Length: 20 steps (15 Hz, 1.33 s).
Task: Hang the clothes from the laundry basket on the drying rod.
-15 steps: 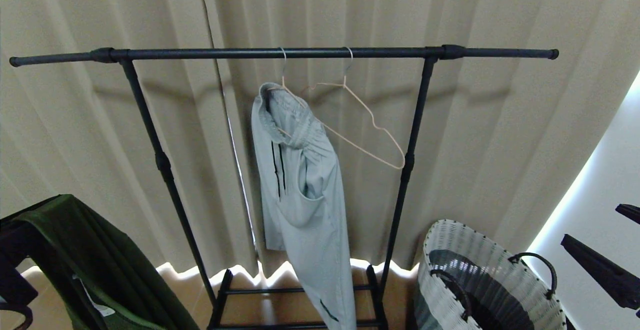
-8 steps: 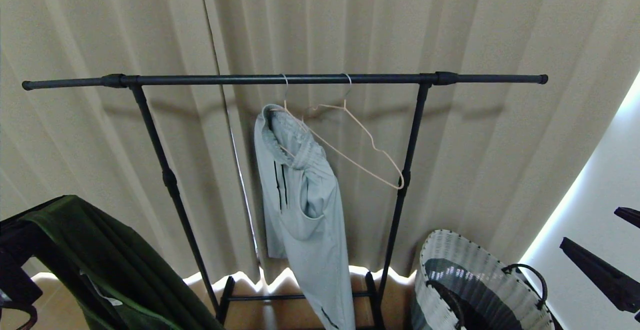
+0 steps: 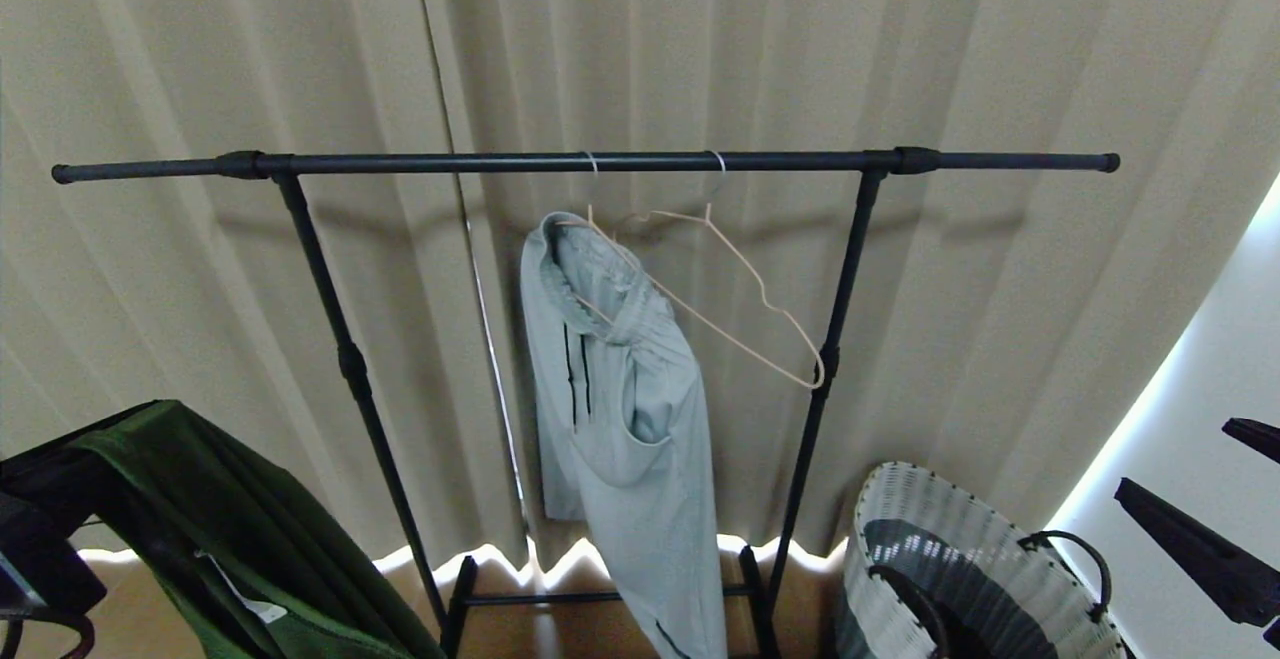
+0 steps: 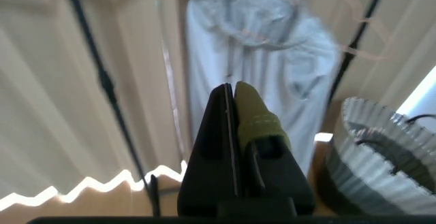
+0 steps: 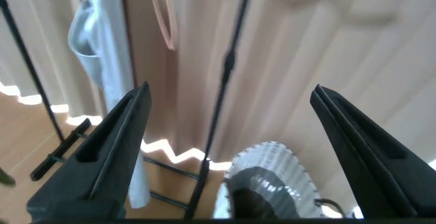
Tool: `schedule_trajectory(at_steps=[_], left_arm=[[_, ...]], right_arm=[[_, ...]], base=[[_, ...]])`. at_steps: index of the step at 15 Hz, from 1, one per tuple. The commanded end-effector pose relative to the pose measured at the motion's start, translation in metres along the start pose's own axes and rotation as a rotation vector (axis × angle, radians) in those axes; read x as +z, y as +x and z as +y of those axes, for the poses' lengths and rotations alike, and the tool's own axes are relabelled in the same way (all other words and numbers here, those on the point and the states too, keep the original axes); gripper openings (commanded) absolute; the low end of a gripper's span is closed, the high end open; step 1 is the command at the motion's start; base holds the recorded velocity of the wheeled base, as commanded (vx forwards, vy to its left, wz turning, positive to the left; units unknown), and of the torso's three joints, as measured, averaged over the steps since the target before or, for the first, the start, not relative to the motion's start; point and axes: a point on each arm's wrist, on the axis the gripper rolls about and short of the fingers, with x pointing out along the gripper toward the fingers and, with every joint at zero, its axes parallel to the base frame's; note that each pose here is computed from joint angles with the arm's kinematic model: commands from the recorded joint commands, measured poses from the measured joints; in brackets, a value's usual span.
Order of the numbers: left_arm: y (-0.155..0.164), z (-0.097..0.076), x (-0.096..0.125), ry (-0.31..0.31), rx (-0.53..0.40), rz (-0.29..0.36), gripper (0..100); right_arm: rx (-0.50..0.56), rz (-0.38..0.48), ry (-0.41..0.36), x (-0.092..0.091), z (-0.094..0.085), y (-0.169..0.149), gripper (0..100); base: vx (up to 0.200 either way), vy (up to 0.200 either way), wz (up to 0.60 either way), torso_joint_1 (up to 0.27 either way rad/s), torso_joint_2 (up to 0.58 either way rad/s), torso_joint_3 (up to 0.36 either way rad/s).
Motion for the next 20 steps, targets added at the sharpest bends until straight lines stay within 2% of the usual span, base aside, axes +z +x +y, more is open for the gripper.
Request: schedule_trajectory(at_steps=[1, 2, 8, 11, 20], left_arm=[[0.001, 0.000, -0.001, 0.002, -0.001, 0.006, 0], [0.002, 0.000, -0.001, 0.002, 0.000, 0.010, 0], [0.004, 0.000, -0.007, 0.007, -0.003, 0.038, 0], [0.010, -0.001, -0.013, 0.009, -0.003, 0.078, 0], [0.010, -0.001, -0.013, 0.009, -0.005, 0.078, 0]], right_arm=[[0.001, -0.002, -0.001, 0.000, 0.000, 0.000, 100], [0.001, -0.002, -0.001, 0.000, 0.000, 0.000, 100], [0.003, 0.004, 0.003, -0.001, 0.000, 0.000, 100], [0.005, 0.016, 0.006, -0.004, 0.001, -0.001, 100], [0.008, 0.017, 0.006, -0.005, 0.001, -0.001, 100]], base=[[0.000, 0.200, 0.00, -0.007, 0.01, 0.007], [0.000, 0.200, 0.00, 0.002, 0.00, 0.007], [0.000, 0.000, 0.00, 0.000, 0.00, 0.000], [0.000, 0.000, 0.00, 0.000, 0.00, 0.000], [0.200, 0.000, 0.00, 0.002, 0.00, 0.002]])
